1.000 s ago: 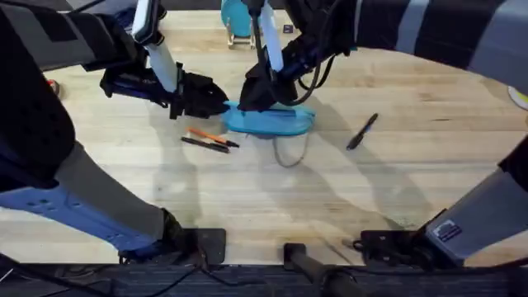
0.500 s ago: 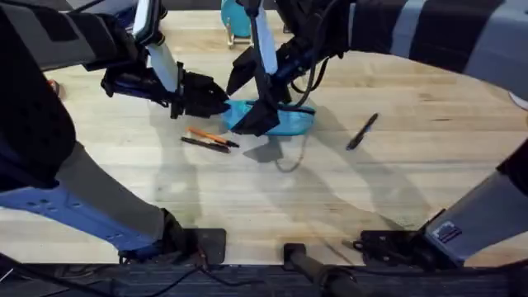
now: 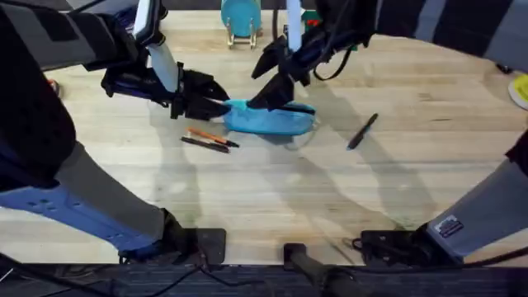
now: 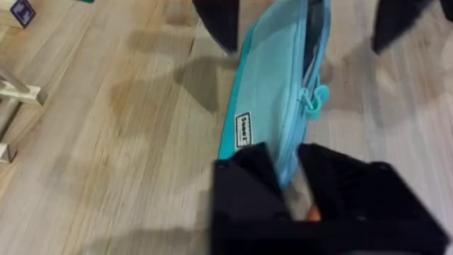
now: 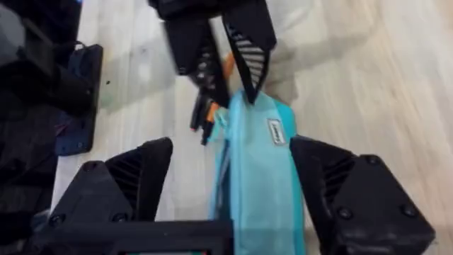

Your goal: Unzip the bag, pick up the pens from the table one at a time and place them inside, then zip the bag closed.

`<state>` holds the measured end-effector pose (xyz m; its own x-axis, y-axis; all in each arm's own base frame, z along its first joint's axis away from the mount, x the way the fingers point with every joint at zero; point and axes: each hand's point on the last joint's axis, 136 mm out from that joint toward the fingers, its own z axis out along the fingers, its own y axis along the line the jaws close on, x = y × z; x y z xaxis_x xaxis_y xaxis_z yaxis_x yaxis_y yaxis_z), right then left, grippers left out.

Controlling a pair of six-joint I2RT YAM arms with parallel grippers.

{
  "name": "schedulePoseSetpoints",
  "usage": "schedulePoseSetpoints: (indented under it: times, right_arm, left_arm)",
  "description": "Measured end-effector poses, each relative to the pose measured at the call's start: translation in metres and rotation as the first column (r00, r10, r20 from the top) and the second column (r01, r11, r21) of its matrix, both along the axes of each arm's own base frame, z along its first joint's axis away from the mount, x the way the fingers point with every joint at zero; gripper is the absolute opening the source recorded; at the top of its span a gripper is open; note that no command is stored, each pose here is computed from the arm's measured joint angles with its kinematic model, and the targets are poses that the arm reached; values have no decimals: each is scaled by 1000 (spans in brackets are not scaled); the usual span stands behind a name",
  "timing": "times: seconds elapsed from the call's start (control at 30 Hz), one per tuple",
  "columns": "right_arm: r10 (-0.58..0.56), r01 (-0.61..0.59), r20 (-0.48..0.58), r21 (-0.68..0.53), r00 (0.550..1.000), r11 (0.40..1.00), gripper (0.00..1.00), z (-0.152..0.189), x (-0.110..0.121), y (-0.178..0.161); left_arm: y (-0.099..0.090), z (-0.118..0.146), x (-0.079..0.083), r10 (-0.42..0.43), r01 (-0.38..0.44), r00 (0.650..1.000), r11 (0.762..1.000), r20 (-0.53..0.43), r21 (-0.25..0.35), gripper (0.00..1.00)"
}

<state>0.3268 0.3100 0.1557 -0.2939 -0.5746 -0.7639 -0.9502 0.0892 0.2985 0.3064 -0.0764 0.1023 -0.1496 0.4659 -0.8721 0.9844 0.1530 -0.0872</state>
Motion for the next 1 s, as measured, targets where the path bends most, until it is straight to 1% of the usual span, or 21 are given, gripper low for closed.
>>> schedulePoseSetpoints:
  times: [0.03,0.1,0.17,0.2,0.27,0.47,0.73,0.87,1.0]
  right_arm:
    - [-15,15,-5,0,1000,1000,997,0,4,-4]
    - [-40,40,-11,-1,999,999,997,0,10,-11]
    - [-65,65,-16,-2,998,998,997,0,16,-18]
    - [-77,77,-17,-2,997,997,997,0,19,-22]
    - [-98,98,-19,-2,995,995,997,0,25,-29]
    - [-137,137,-4,5,991,991,996,7,35,-43]
    - [-164,163,46,33,985,986,996,38,34,-55]
    - [-183,182,42,29,982,983,997,42,34,-63]
    - [-203,203,30,-2,979,979,997,41,31,-71]
  left_arm:
    - [0,0,0,0,0,1000,1000,0,1,309]
    - [0,0,0,0,0,1000,1000,-1,1,571]
    - [0,0,0,0,0,1000,1000,-1,1,900]
    - [0,0,0,0,0,1000,1000,-3,1,958]
    - [0,0,0,0,0,1000,1000,-2,3,986]
    - [0,-1,0,-1,1,1000,1000,-2,3,991]
    - [1,-1,3,-1,1,1000,1000,17,8,994]
    - [0,1,-2,-1,1,1000,1000,-17,0,997]
    - [0,11,-4,-9,9,999,1000,-42,-6,999]
